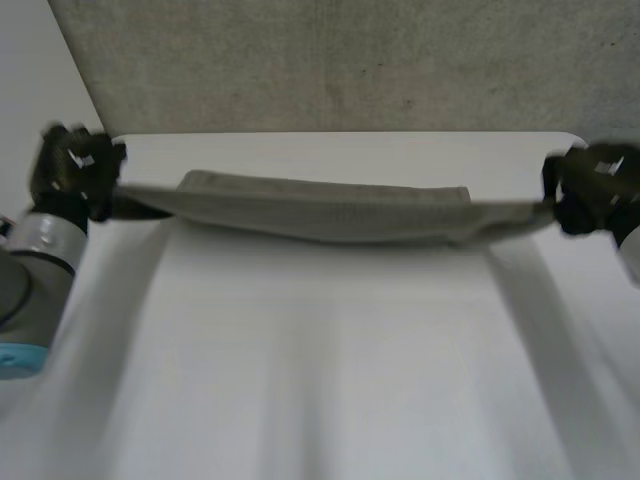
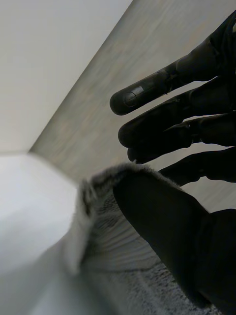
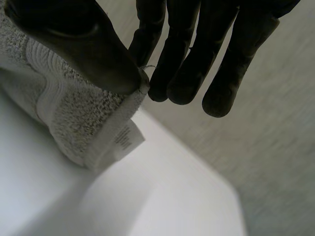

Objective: Fold the towel.

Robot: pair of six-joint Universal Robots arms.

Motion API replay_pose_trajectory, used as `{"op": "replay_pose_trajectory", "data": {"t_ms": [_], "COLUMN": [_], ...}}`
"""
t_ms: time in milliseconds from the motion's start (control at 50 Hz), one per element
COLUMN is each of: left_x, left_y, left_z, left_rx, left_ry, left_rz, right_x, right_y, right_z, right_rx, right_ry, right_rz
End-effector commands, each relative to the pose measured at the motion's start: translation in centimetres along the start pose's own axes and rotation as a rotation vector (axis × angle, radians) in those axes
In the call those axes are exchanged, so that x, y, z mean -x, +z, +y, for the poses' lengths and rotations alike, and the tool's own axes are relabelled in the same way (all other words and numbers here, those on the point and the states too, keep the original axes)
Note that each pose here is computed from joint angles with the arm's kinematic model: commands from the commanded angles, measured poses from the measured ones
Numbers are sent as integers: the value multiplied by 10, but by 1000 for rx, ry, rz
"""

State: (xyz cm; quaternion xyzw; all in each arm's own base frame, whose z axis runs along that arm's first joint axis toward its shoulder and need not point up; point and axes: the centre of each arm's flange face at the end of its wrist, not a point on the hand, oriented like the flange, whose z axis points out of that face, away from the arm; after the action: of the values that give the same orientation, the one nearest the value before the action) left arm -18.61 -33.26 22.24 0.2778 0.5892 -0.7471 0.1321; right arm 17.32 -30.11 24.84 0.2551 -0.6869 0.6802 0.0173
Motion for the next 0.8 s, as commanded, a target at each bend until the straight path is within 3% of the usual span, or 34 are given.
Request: {"op": "replay_pose_trajectory", "data": {"t_ms": [20,40,80,180,260,360,540,600,640,680,700,740,760,780,800], "left_x": [60,60,69,61,34,8,-26,-27,-14,-4,-4,22,22,45,65], "left_y": [-29,-29,-37,-41,-25,-9,20,36,61,73,74,89,89,89,85], "left_z": [-114,-114,-136,-141,-103,-59,4,10,-8,-25,-25,-83,-83,-117,-143], "left_rx": [-288,-289,-305,-249,-92,48,184,180,84,-1,-2,-247,-248,-389,-509], "left_ry": [-54,-54,-65,-77,-108,-115,-47,-26,-21,-27,-27,-75,-76,-116,-157], "left_rz": [-129,-129,-98,40,170,253,318,289,206,150,150,6,5,-89,-171], "right_x": [-27,-28,-37,-43,-43,-33,20,31,29,17,17,-7,-7,-19,-19], "right_y": [-29,-29,-47,-55,-42,-2,42,58,68,89,89,92,92,84,84], "right_z": [-92,-92,-134,-157,-146,-103,-57,-51,-57,-96,-96,-152,-153,-179,-179], "right_rx": [-141,-142,-180,-159,-79,96,240,237,199,1,0,-265,-266,-384,-385], "right_ry": [-46,-46,-59,-94,-136,-200,-236,-277,-290,-279,-279,-194,-193,-145,-145], "right_rz": [9,8,-16,-39,-73,-159,-254,-244,-204,-56,-55,133,134,201,201]}}
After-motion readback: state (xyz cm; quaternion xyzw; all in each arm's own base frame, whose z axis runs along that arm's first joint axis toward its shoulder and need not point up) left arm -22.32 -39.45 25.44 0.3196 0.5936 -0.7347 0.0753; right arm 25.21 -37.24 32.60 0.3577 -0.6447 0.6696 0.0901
